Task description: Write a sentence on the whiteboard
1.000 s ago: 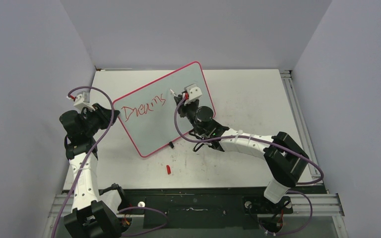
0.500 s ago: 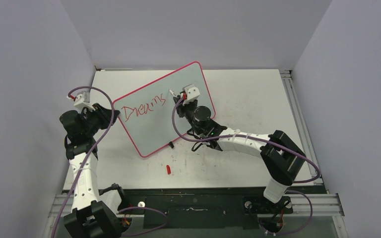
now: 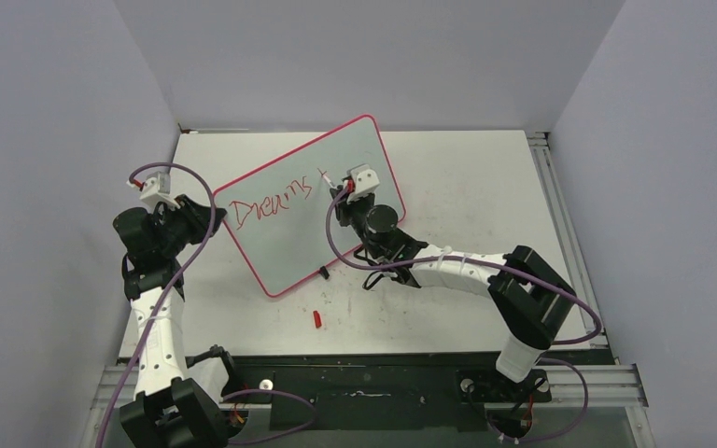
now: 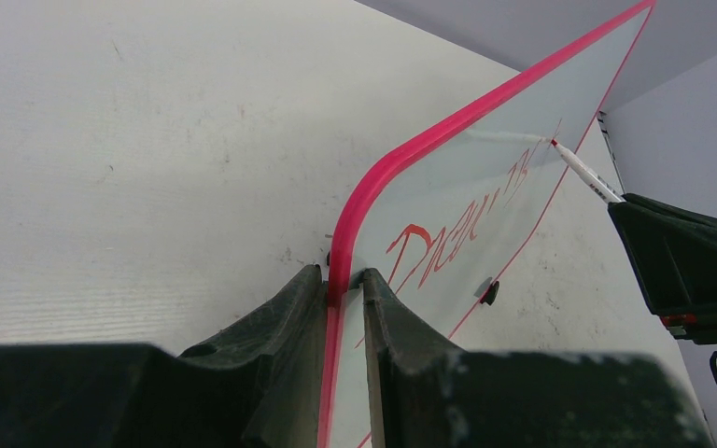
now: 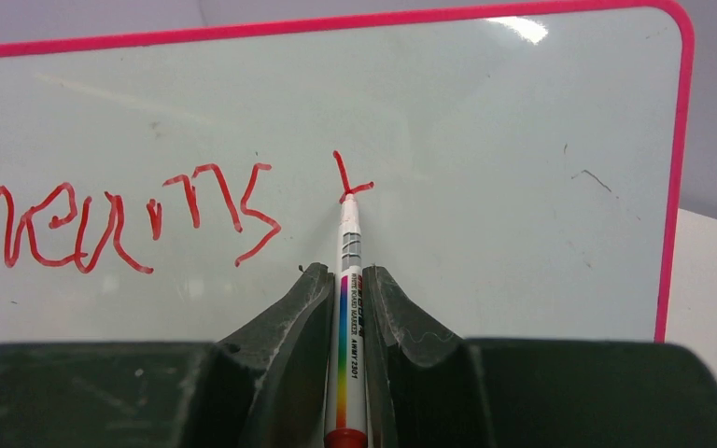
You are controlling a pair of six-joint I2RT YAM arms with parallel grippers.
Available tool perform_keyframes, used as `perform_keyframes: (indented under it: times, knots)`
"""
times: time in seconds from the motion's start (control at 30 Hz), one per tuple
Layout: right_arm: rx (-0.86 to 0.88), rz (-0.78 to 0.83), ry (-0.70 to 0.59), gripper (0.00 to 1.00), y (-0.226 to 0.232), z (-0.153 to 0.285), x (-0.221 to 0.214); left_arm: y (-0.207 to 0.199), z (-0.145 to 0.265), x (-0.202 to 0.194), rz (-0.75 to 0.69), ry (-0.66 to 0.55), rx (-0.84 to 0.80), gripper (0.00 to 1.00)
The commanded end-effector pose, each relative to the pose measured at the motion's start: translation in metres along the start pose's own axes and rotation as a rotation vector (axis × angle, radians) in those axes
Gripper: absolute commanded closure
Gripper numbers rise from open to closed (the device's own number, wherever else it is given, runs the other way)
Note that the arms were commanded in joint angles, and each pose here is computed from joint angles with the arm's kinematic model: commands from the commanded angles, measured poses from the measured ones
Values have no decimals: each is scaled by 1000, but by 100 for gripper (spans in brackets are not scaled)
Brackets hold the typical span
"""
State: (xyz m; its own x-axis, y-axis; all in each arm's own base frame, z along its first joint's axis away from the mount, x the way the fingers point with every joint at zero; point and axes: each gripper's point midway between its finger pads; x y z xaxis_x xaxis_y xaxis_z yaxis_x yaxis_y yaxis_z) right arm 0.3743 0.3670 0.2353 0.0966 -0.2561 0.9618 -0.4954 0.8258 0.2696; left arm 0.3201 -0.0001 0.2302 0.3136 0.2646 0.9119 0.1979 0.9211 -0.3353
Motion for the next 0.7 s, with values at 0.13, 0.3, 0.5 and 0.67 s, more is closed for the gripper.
perform_keyframes:
  times: [0.13,0.3,0.5,0.67]
  knots:
    - [-20,-34,-15,95,-7,12,5,-17,1,0,-9,16,-71,81]
    - [-33,-33,-3,95,-10,19,-1,-17,1,0,-10,15,-70,81]
    - [-55,-28,-24,95,-13,19,7,-17,1,0,-10,16,-68,81]
    - [-54,-14,-47,95,-11,12,18,-16,1,-1,-11,17,-63,81]
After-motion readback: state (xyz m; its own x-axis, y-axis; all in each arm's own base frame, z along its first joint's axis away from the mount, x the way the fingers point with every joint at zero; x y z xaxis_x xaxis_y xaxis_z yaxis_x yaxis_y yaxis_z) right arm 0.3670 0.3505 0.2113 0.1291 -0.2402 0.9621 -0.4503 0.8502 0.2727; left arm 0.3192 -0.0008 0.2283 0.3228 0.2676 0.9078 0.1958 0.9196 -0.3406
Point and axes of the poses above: each gripper's point midway between its finger pads, its own z axis back along the fingers, its own y axis along the line the jaws close on, x = y × z, and after that the axes turned 14 degrees about -z, right-handed
